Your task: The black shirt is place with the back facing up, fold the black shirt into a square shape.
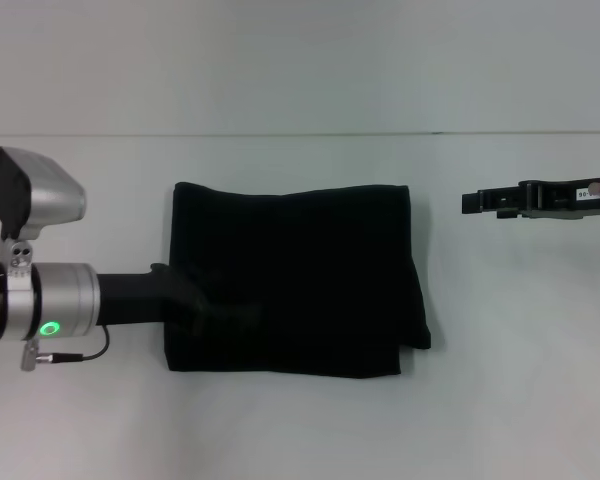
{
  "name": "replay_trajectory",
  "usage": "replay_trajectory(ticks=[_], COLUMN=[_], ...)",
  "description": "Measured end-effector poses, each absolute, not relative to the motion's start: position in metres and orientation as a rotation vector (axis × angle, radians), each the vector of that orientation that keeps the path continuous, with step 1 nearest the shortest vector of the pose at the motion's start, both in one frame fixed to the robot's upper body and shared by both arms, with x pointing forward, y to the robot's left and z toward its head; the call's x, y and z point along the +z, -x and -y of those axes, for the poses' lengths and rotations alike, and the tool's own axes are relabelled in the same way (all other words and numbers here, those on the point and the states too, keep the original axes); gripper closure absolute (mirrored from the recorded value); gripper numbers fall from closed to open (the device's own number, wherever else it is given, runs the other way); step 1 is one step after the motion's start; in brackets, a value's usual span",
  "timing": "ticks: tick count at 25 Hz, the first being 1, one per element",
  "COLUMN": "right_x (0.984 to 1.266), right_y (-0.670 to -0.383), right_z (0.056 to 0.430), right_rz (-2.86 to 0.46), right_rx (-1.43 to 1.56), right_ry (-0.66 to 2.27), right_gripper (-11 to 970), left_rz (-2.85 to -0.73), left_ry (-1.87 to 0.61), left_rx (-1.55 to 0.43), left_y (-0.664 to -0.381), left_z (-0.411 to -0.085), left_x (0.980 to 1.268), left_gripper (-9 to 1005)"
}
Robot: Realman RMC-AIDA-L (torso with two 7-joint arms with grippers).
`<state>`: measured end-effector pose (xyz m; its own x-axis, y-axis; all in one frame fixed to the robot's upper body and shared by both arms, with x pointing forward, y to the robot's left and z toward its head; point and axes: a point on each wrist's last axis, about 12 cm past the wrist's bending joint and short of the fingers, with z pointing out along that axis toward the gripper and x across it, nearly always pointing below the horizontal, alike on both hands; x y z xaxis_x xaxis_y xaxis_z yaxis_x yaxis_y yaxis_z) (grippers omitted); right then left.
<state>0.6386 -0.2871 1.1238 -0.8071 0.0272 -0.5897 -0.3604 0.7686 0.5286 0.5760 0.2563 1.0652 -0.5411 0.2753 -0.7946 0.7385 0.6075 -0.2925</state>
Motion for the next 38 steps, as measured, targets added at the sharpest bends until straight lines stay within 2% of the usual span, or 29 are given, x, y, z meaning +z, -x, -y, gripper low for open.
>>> replay_trajectory(ticks=[7, 13, 20, 30, 38], right_x=[1.126, 1.114, 1.106, 1.113, 1.1], right_y=[-0.645, -0.657, -0.661, -0.646, -0.63], right_z=[0.281, 0.251, 0.222, 0.235, 0.235], right_rz=[-2.367, -2.39, -2.395, -2.491, -2.62], right_rx=[0.861, 0.815, 0.747, 0.919, 0.938], right_ry=[0.249, 0.238, 0.303, 0.321, 0.322], right_gripper=[198, 198, 199, 199, 199], left_rz=[-2.08, -1.956, -1.945, -1.939, -1.929], left_ry=[-0.869, -0.919, -0.82, -0.752, -0.73], left_rx=[-0.891, -1.036, -0.976, -0.995, -1.004], left_y=[-0.566, -0.563, -0.57, -0.564, -0.557], left_z=[-0.263, -0.26, -0.271, -0.284, -0.293], left_x=[1.074, 1.098, 1.1, 1.101, 1.1], left_gripper=[121, 121, 121, 122, 122])
